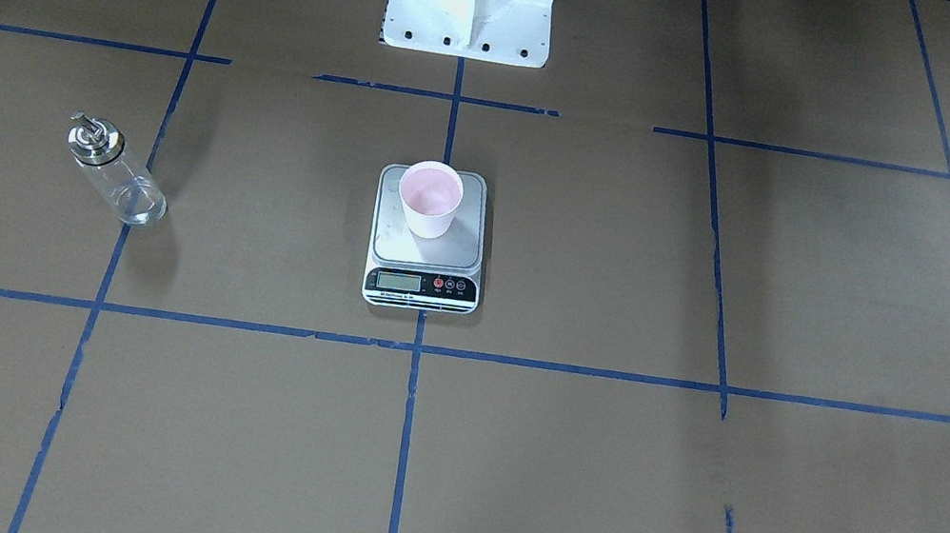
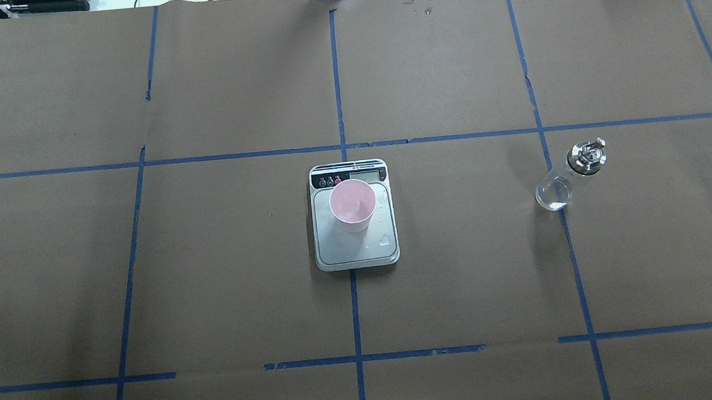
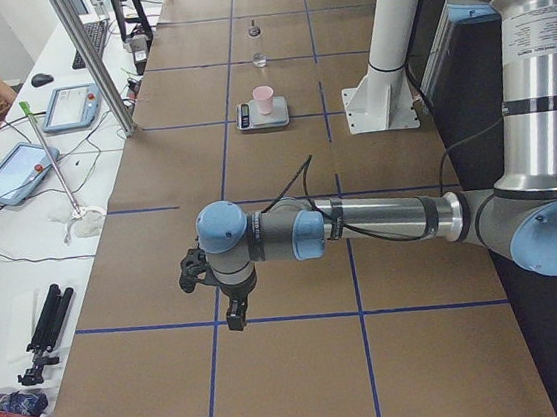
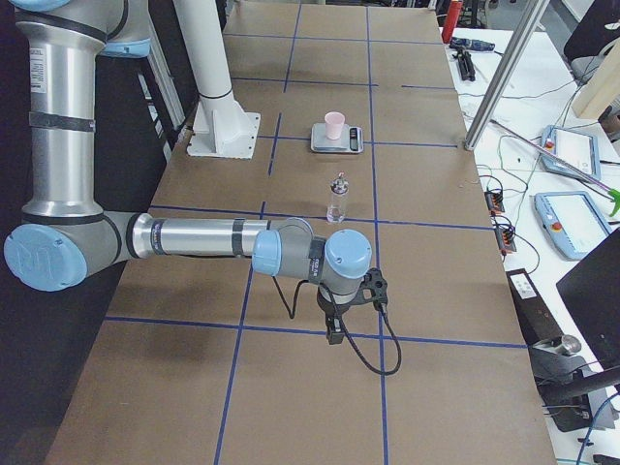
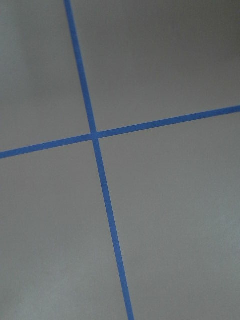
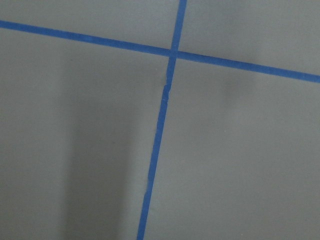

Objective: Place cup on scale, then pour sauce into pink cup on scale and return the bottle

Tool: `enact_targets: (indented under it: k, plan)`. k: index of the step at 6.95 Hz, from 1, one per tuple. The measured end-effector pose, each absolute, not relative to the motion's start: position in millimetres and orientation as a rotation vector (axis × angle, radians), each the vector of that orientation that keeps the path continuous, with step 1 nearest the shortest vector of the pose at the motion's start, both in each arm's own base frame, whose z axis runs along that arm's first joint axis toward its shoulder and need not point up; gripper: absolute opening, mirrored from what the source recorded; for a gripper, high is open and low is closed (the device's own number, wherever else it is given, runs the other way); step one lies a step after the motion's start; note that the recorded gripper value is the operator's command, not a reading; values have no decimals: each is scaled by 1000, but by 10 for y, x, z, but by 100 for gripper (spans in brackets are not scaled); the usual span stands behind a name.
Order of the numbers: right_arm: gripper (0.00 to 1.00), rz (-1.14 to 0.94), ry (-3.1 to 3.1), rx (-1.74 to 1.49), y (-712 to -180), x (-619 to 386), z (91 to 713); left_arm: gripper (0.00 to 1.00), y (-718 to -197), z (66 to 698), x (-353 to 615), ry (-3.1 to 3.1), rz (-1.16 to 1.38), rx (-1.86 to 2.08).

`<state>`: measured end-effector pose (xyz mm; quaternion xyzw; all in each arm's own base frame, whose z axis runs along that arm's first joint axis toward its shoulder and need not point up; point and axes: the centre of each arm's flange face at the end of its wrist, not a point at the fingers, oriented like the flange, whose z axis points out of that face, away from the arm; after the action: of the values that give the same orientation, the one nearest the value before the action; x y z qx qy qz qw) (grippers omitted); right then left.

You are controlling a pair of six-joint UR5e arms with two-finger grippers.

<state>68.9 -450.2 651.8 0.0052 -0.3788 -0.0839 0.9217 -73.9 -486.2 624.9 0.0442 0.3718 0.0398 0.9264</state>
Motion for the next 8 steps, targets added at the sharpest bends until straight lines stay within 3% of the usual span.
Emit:
enact_targets:
  k: [8]
  plan:
    - [100,53,-774,84,-4764,695,6371,100,-4872,6210,-733,768,27,75]
